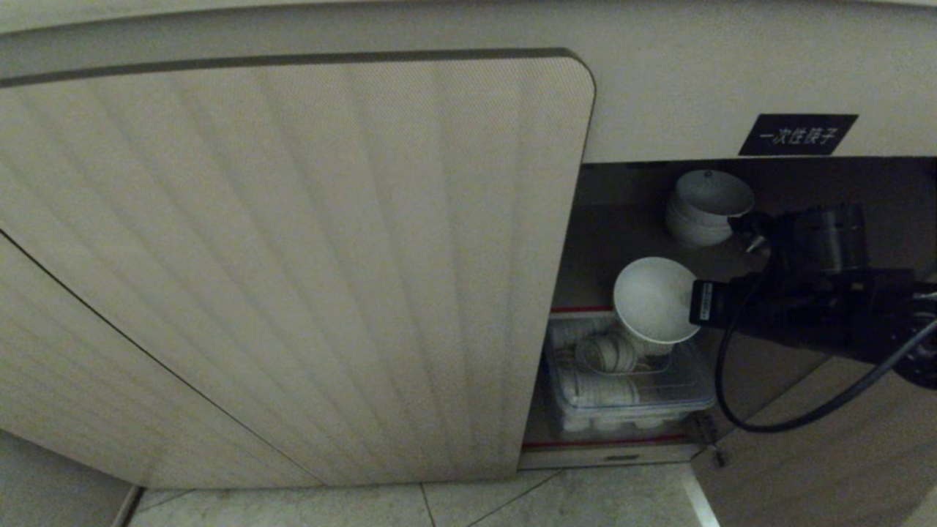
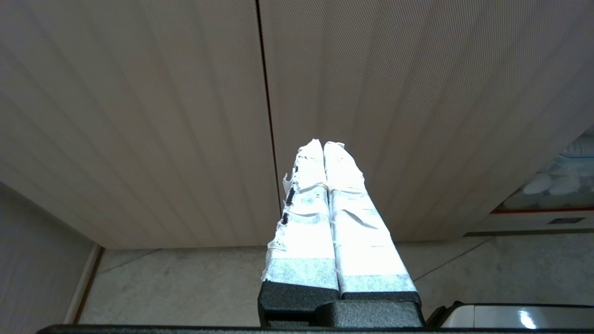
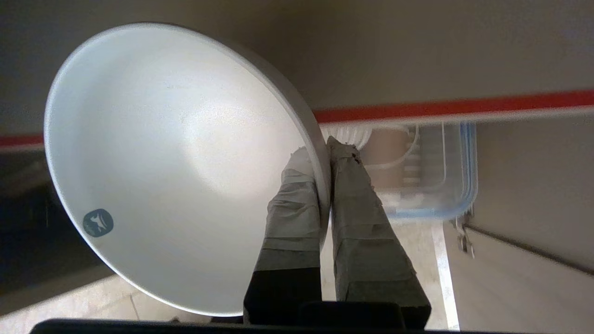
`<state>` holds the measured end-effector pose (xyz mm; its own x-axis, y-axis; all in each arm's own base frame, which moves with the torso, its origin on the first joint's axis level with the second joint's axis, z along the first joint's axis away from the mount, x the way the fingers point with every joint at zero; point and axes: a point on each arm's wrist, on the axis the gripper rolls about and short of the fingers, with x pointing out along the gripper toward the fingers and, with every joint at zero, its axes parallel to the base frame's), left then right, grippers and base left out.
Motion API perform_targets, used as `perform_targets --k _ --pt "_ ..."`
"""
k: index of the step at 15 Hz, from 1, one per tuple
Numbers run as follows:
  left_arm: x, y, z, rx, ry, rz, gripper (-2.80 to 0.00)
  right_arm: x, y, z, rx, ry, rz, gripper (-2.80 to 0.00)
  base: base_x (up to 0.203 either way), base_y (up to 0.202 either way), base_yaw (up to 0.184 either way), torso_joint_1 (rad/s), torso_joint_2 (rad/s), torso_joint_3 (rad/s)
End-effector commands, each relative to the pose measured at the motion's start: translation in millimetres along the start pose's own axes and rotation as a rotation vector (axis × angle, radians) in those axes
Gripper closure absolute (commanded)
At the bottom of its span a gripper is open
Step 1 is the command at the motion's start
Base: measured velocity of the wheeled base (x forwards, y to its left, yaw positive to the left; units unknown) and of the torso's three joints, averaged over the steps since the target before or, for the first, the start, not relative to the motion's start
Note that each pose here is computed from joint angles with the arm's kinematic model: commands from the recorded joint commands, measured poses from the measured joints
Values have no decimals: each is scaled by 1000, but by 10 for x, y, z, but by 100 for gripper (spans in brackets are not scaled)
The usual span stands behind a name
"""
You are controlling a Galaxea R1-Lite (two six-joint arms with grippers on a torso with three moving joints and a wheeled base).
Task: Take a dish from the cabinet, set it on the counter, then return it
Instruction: Take the bowl from the cabinet, then place it on the table
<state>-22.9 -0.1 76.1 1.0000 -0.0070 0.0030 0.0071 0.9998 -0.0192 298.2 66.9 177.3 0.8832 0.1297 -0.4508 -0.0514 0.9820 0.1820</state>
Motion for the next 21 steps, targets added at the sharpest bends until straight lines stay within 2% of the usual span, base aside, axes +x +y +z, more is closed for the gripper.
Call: perform_targets --k 1,7,13,21 --pt "0 0 0 -1 0 2 0 -81 11 18 -1 -2 5 0 0 0 0 0 0 0" --pt "0 0 0 -1 0 2 0 -228 -28 -98 -2 39 0 0 0 0 0 0 0 0" --pt "0 0 0 -1 0 1 0 -416 -48 -193 -4 57 44 0 0 0 0 0 0 0" --pt "0 0 0 -1 0 0 0 -735 6 -433 -47 131 81 0 0 0 0 0 0 0"
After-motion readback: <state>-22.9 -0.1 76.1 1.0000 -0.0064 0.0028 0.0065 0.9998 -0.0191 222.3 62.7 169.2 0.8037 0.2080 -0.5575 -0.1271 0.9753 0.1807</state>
